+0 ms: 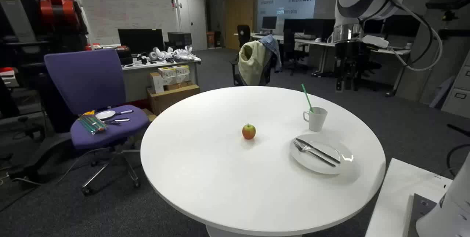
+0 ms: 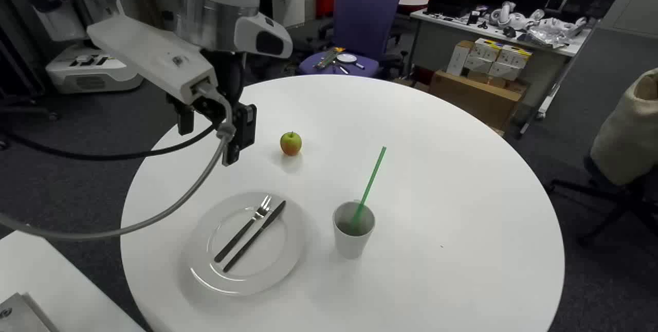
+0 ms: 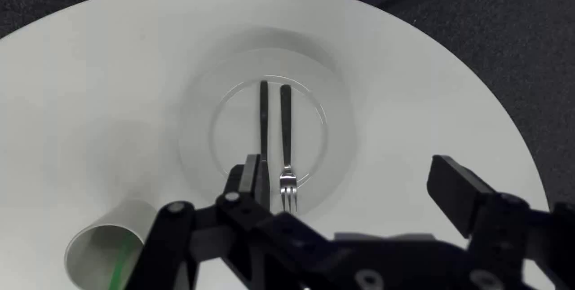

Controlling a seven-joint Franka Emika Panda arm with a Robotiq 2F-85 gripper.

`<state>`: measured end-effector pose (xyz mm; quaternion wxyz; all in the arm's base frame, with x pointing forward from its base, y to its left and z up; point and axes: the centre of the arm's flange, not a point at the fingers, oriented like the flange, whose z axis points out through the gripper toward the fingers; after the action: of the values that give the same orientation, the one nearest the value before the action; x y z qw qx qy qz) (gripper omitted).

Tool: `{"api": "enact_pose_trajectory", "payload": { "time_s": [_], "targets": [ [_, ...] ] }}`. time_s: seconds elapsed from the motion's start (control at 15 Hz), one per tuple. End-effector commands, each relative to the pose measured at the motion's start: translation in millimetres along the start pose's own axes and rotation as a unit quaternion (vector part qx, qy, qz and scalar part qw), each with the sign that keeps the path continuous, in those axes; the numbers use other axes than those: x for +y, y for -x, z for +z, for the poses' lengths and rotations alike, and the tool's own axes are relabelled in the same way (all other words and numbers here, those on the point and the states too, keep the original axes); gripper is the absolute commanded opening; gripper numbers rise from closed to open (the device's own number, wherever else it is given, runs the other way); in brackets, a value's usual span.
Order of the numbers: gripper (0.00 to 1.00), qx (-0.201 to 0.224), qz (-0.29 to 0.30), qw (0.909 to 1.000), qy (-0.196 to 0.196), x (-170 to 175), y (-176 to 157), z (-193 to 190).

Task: Remove the green straw from the mug and put it on the table

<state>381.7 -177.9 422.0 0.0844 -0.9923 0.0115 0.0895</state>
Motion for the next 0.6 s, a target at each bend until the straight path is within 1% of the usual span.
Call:
{"api": "enact_pose_trajectory", "payload": {
  "time_s": [0.0, 0.47, 0.53],
  "targets": [
    [1.0, 0.0, 0.0, 1.0, 0.0, 0.0, -0.1, 0.1],
    [1.0, 0.0, 0.0, 1.0, 0.0, 0.0, -0.1, 0.1],
    [1.0, -0.001, 0.007, 1.0, 0.003, 6.3, -1.0, 0.5]
  ]
}}
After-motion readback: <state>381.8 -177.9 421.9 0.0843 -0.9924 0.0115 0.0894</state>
